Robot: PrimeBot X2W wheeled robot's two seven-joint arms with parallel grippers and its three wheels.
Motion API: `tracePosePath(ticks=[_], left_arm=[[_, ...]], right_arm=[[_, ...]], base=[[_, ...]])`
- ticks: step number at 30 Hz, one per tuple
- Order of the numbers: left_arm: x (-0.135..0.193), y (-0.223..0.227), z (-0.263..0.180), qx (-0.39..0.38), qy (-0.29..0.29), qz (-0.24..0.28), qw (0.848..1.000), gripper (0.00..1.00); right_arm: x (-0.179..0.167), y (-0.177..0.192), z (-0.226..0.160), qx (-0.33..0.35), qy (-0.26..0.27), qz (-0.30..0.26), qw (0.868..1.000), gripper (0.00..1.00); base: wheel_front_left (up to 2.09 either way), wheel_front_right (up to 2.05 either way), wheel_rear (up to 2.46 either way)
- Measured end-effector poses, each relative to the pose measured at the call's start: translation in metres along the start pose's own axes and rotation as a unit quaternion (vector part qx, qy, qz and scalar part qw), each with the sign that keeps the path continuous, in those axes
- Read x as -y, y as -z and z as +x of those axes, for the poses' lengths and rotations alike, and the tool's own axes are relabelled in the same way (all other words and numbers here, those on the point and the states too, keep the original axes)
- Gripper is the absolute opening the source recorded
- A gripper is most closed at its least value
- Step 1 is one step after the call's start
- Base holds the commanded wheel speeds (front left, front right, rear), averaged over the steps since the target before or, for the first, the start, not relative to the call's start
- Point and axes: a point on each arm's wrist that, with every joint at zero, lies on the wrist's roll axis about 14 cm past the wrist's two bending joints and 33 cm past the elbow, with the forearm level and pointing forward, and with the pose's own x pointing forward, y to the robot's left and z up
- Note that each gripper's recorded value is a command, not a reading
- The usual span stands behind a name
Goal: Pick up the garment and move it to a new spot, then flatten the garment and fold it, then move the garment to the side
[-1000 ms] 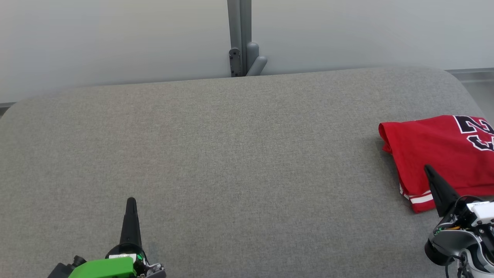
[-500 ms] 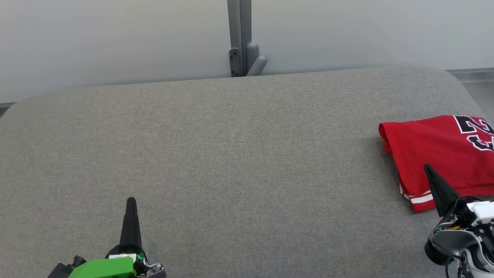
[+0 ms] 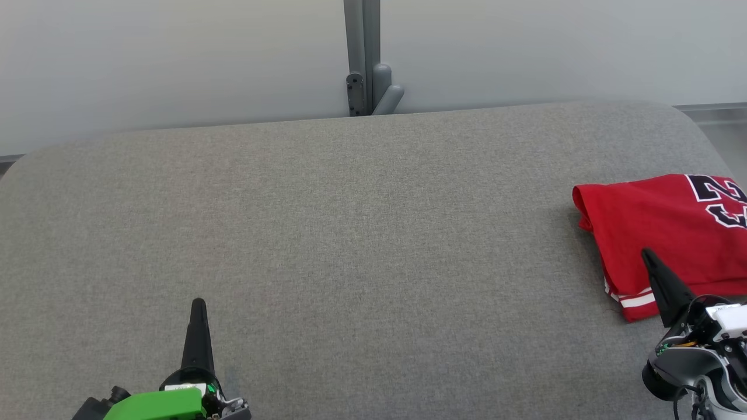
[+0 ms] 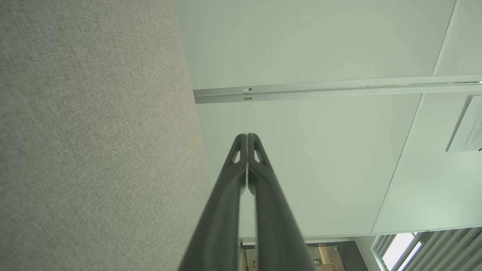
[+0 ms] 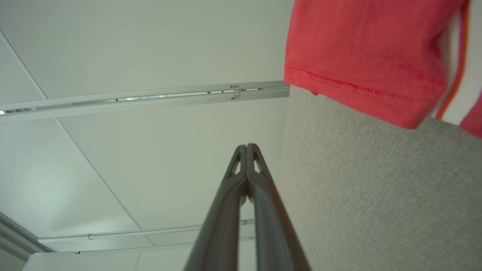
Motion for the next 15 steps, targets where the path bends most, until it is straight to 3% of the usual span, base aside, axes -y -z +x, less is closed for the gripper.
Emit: tracePosePath(ticks=[15], left_arm=[[0.0000, 0.0000, 0.0000, 0.000, 0.000, 0.000, 1.000, 0.00]], right_arm=[[0.0002, 0.0000, -0.0001, 0.000, 0.000, 0.000, 1.000, 0.00]], base=[[0.00, 0.00, 0.00]])
